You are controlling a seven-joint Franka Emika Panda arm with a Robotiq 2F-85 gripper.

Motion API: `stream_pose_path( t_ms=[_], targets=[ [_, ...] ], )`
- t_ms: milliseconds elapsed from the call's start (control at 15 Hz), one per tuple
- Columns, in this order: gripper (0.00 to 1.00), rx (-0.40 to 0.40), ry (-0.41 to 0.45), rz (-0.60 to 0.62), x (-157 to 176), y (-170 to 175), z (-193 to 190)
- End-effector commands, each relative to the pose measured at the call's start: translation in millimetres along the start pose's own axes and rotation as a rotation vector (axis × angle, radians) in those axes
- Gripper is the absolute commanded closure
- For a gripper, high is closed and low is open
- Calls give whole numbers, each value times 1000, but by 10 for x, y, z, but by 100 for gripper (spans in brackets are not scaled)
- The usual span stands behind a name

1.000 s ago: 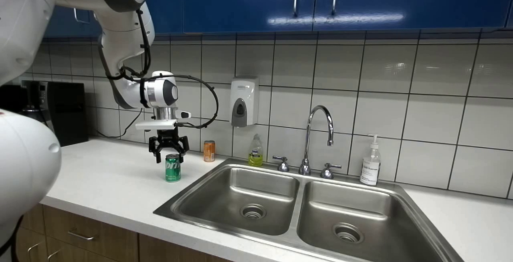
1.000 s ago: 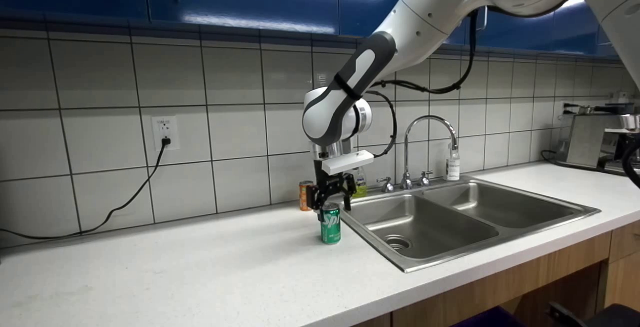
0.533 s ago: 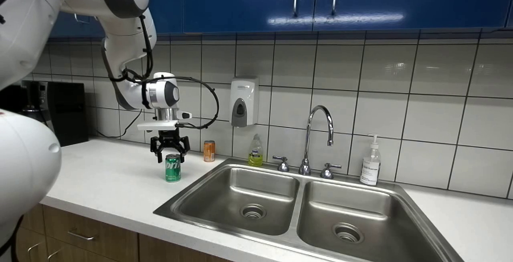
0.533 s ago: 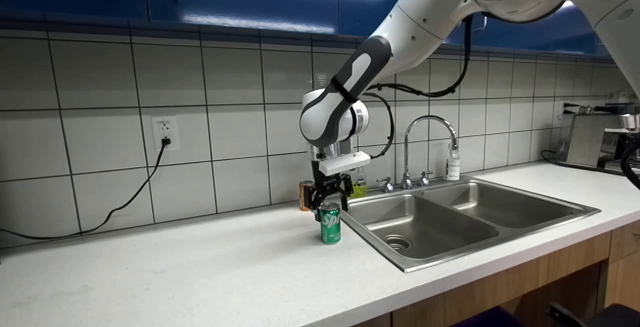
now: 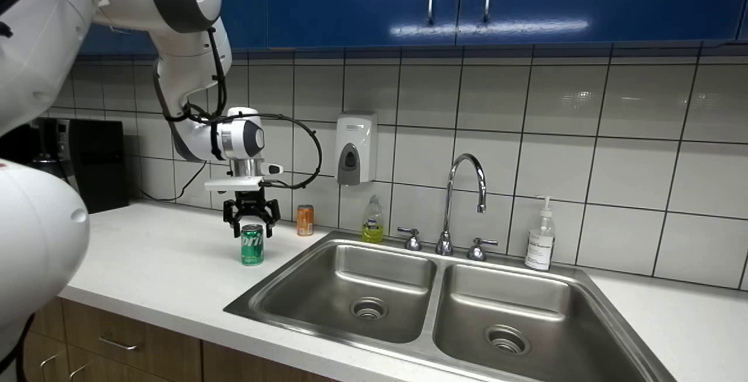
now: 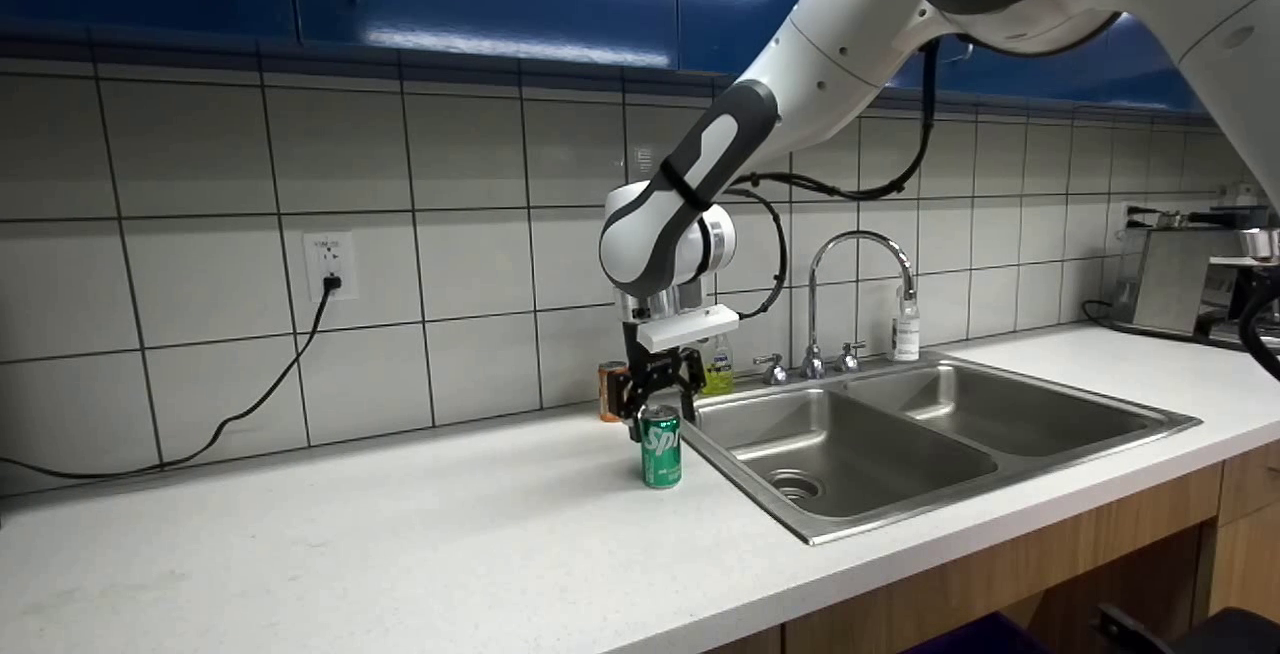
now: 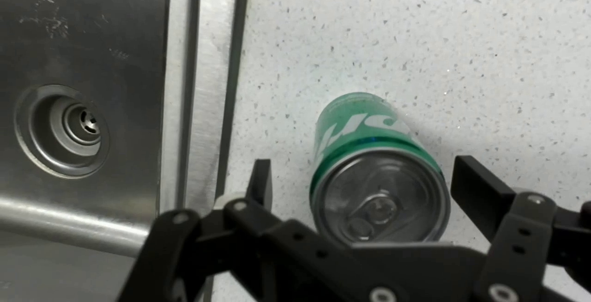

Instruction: Put the green can in the sink on the left.

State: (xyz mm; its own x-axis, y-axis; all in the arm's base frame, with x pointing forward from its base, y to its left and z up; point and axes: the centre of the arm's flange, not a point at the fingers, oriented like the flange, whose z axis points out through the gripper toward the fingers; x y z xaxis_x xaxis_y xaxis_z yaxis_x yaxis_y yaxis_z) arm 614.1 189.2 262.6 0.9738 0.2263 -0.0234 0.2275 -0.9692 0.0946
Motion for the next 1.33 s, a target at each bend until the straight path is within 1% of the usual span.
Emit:
stream_pose_path(
  t_ms=[0, 267, 333, 400, 467, 533, 600, 667, 733, 867, 1067, 1267],
  targets=[
    [0, -3, 2, 5, 111, 38, -15],
    [0, -4, 1, 11, 143, 85, 8],
    [2, -4, 2, 10, 149, 90, 7],
    [26, -4, 4, 11, 154, 97, 13],
    [27, -5, 6, 11, 160, 103, 13],
    [33, -5, 7, 9, 166, 104, 14],
    [43, -4, 7, 7, 169, 106, 16],
    [50, -4, 6, 7, 173, 109, 19],
    [59, -3, 5, 6, 177, 111, 15],
    [61, -4, 2, 5, 181, 119, 16],
    [61, -5, -2, 3, 184, 121, 0],
    [61, -6, -3, 4, 151, 108, -157]
  ],
)
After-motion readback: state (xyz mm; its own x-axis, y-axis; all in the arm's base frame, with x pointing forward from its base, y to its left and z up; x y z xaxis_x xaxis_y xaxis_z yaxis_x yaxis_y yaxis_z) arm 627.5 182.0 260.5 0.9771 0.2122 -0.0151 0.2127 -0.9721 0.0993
